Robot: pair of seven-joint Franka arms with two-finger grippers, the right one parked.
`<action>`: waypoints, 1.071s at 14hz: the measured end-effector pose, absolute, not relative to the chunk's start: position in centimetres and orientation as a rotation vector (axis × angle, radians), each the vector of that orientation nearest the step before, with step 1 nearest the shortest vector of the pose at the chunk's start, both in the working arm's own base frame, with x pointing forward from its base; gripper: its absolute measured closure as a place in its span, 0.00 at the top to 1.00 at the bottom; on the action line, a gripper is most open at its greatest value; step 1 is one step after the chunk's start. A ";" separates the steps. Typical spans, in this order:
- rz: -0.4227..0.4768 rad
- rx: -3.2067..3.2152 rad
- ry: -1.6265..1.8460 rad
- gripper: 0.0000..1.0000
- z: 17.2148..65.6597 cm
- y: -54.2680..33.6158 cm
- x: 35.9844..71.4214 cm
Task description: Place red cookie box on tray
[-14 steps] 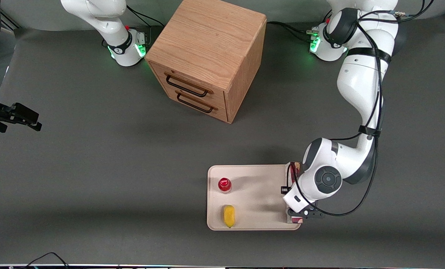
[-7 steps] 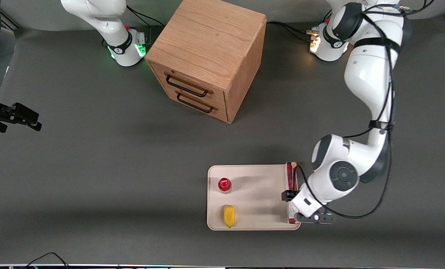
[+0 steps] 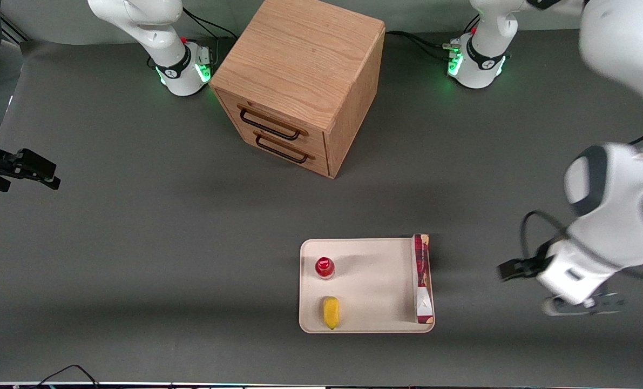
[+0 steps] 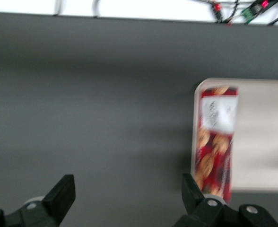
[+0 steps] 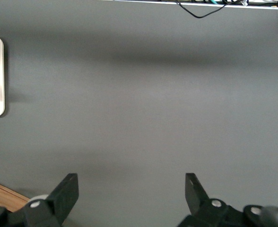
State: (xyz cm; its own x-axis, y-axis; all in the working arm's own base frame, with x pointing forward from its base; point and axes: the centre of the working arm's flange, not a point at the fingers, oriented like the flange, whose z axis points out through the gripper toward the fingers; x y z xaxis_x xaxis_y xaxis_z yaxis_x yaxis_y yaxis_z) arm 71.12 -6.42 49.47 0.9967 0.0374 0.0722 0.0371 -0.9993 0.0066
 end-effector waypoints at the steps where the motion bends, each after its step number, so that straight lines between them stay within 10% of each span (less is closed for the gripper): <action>1: 0.087 3.149 0.044 1.00 52.0 -4.6 69.6; 8: 0.031 3.218 0.001 1.00 60.3 -2.4 58.9; 15: 0.020 3.168 0.004 1.00 61.6 -2.5 56.1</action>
